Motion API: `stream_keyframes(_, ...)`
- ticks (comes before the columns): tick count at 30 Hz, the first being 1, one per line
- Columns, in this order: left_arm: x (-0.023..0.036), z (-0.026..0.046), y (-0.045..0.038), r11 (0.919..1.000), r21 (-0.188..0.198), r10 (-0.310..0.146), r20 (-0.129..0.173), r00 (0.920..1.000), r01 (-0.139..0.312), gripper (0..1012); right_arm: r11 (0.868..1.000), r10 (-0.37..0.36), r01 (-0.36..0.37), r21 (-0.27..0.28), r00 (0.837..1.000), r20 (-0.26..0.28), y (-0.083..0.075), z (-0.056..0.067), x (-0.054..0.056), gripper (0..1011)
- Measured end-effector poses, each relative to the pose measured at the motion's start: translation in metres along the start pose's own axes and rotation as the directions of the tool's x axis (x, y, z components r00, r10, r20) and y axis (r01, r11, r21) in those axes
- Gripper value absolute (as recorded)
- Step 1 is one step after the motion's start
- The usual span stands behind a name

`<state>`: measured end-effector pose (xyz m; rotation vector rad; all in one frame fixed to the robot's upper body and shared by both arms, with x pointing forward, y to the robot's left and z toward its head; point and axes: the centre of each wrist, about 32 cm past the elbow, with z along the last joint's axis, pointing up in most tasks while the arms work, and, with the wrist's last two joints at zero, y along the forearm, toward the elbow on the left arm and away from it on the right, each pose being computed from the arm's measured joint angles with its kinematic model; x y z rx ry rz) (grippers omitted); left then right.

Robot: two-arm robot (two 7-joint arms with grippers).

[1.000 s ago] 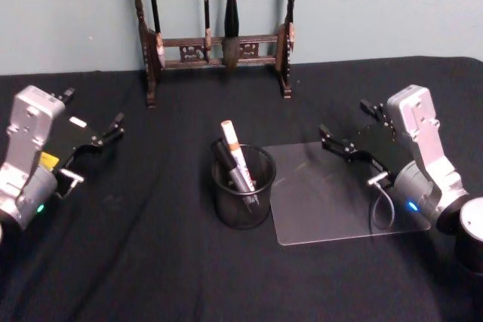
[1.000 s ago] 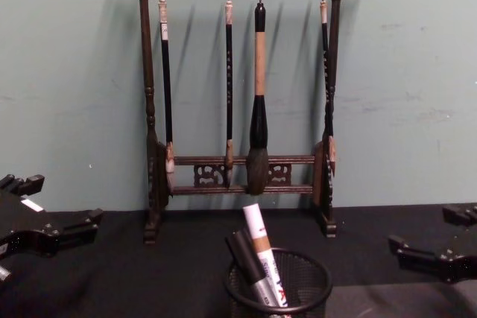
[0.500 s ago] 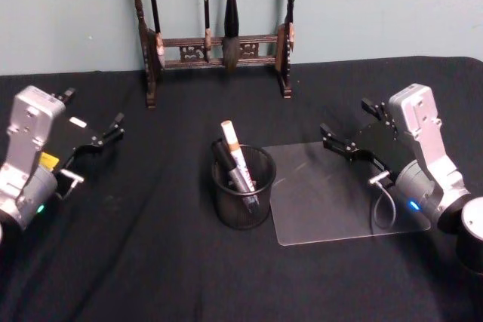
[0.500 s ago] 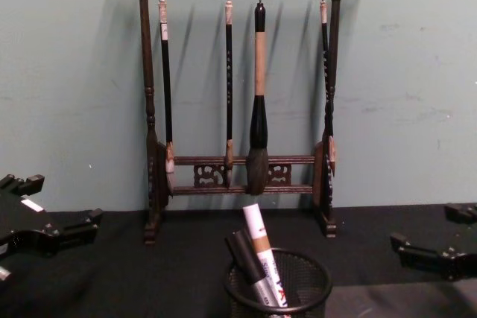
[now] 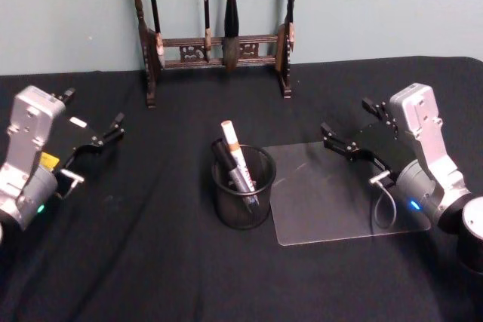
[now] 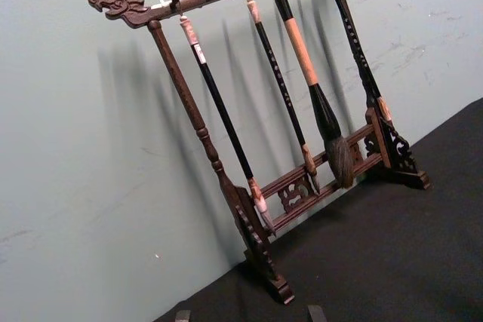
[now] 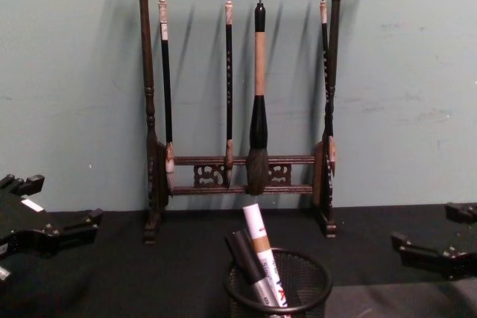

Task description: Pick up the water-based marker from the table and place it into the pen holder.

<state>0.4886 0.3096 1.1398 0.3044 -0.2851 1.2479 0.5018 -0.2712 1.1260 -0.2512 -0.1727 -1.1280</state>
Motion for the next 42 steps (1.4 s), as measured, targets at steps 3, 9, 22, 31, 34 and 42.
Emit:
stream_keyframes(3,0.0,0.0,0.0,1.0,0.0,0.0,0.0,1.0,0.0,1001,1.0,0.0,0.0,0.0,1.0,0.0,0.0,0.0001,0.0001,1002)
stream_keyframes(9,0.0,0.0,0.0,1.0,0.0,0.0,0.0,1.0,0.0,1001,1.0,0.0,0.0,0.0,1.0,0.0,-0.0001,0.0002,0.0001,1002)
stream_keyframes(22,0.0,0.0,0.0,1.0,0.0,0.0,0.0,1.0,0.0,1001,1.0,0.0,0.0,0.0,1.0,-0.001,0.0,0.0002,0.0001,1003)
stream_keyframes(31,0.0,0.0,0.0,1.0,0.0,0.0,0.0,1.0,0.0,1001,1.0,0.0,0.0,0.0,1.0,-0.001,-0.0001,0.0002,0.0001,1003)
stream_keyframes(34,0.0,0.0,0.0,1.0,0.0,0.0,0.0,1.0,0.0,1001,1.0,0.0,0.0,0.0,1.0,-0.001,0.0,0.0002,0.0001,1002)
stream_keyframes(42,0.0,0.0,0.0,1.0,0.0,0.0,0.0,1.0,0.0,1001,1.0,0.0,0.0,0.0,1.0,-0.001,0.0,0.0001,0.0001,1002)
